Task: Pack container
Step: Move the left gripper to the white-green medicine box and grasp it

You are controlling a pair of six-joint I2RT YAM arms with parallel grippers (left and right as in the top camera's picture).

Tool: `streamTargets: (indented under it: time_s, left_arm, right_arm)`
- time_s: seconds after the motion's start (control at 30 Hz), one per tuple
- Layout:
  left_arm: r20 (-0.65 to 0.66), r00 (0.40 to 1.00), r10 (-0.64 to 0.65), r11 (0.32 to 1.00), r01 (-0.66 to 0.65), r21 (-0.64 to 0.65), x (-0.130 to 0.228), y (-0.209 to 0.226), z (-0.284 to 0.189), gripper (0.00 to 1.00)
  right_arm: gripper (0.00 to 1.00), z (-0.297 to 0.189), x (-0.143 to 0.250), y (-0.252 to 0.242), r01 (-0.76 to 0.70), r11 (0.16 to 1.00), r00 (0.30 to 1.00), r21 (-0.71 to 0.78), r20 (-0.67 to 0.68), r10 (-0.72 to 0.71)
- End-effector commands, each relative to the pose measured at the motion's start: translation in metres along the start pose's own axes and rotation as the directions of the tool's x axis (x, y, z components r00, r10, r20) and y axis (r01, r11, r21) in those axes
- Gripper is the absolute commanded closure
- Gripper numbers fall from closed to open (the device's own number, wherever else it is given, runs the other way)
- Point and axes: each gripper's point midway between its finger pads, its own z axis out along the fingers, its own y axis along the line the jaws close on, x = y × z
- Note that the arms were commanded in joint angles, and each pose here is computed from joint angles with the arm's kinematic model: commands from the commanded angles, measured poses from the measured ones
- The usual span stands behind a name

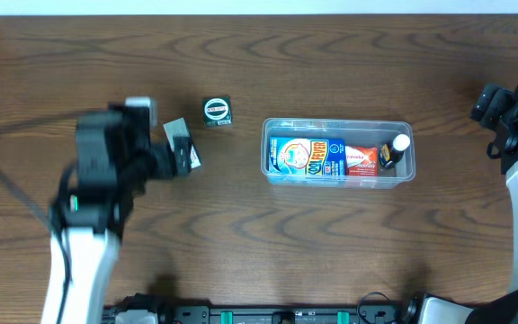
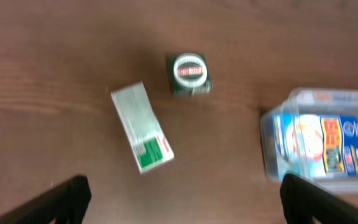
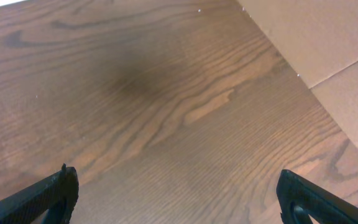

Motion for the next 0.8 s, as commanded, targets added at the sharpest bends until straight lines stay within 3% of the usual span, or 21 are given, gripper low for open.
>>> streamTargets:
  time_s: [0.0, 0.3, 0.47, 0.6, 0.77]
  left_arm:
    - [-0.055, 0.998, -0.028, 1.0, 0.029, 0.013, -0.021, -0.002, 0.015, 0.02]
    - [-0.171, 0.984, -0.055, 0.998, 0.053, -0.015, -0.007, 0.013, 0.066, 0.02]
    - [-0.237, 0.956, -0.176, 0.984, 0.168, -0.055, 0.008, 0.019, 0.087, 0.01]
    - [-0.236, 0.928, -0.29, 0.948, 0.243, -0.207, 0.018, 0.043, 0.098, 0.01]
    - [-0.227, 0.912, -0.341, 0.918, 0.27, -0.291, 0.024, 0.058, 0.106, 0.01]
  right_arm:
    - [0.01, -0.006, -0.009, -0.005, 0.001, 1.0, 1.0, 0.01, 0.025, -0.001]
    - [0.01, -0.006, -0.009, -0.005, 0.001, 1.0, 1.0, 0.01, 0.025, -0.001]
    - [0.01, -0.006, -0.009, -0.005, 0.001, 1.0, 1.0, 0.01, 0.025, -0.001]
    - [0.01, -0.006, -0.009, -0.005, 0.001, 1.0, 1.0, 0.01, 0.025, -0.001]
    - [0.01, -0.006, -0.009, -0.005, 0.0, 1.0, 1.0, 0.01, 0.025, -0.001]
